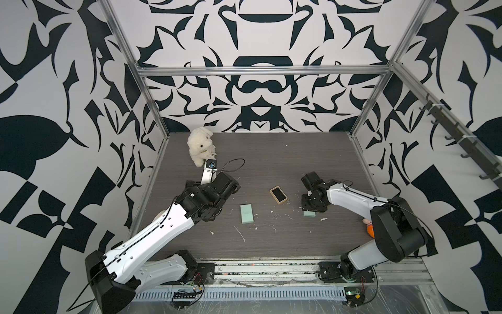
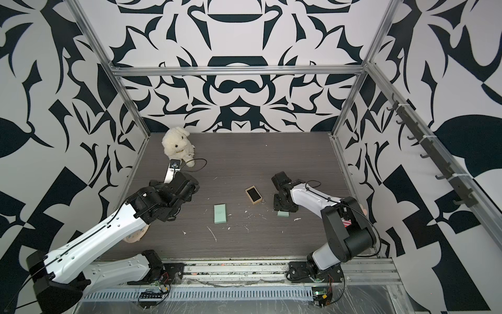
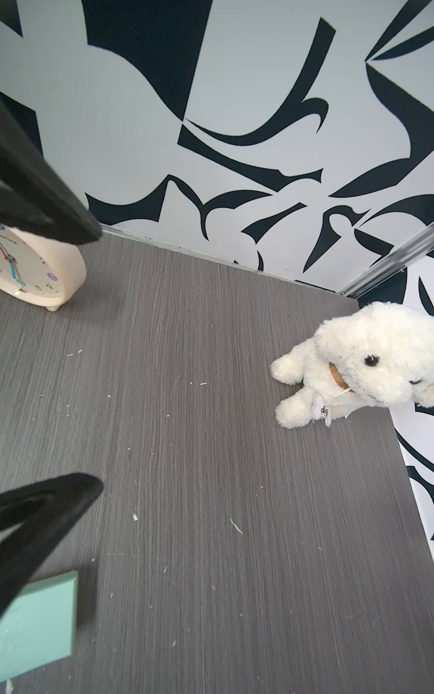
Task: Take the rings out of the lift-off lid box
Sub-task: Pick up the lid from the center of the board, then close the lid on the jewelry box.
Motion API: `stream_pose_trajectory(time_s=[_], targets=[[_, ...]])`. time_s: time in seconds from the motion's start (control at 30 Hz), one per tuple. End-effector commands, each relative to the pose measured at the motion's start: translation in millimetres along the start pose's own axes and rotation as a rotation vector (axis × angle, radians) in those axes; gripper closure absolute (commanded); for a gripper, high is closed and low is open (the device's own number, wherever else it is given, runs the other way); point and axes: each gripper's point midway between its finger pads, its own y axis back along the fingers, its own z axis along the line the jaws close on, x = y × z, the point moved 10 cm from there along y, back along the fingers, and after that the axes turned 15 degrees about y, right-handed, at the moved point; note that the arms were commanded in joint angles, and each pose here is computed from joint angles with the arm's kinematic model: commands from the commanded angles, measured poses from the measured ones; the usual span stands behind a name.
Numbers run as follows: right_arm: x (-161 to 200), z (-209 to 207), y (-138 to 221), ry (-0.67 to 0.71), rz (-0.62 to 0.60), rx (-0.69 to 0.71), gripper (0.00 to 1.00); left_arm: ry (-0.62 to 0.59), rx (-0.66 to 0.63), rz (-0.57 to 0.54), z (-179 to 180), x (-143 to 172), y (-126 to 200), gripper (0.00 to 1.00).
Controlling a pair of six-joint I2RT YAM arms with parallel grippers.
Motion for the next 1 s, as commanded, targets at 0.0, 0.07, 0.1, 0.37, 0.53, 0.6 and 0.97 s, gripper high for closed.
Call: stream_pose_trajectory(time_s=[0.0,0.07,0.1,0.37,0.53,0.6,0.97], targets=[[-9.7,-0.4,10.6,0.003,-0.026,0.005,0.52,-0.012,-0.018,0.001,2.1,4.9,-2.8,0.01],[-12.0,1.8,14.5,0.010,-0.035,-0.010,0.52,-0.011,-0.017,0.001,2.2,5.1,-2.9,0.00],[-13.1,3.2,17.2,0.018,-0.038,-0.017,0.53,-0.011,-0.015,0.002,2.2,5.2,-2.6,0.01],[-30.9,23.7,40.0,0.112,-0.100,-0.076,0.55,-0.016,-0.017,0.006,1.4,5.9,-3.6,0.01],[-43.5,45.5,51.9,0.205,-0.122,-0.092,0.56,-0.022,-0.016,0.010,0.1,6.7,-4.6,0.00],[-49.1,55.1,55.7,0.248,-0.122,-0.094,0.56,-0.024,-0.016,0.010,0.1,6.7,-4.6,0.00],[-65.5,95.5,45.3,0.445,-0.069,-0.142,0.56,-0.018,-0.014,0.003,2.1,7.4,-3.9,0.00]])
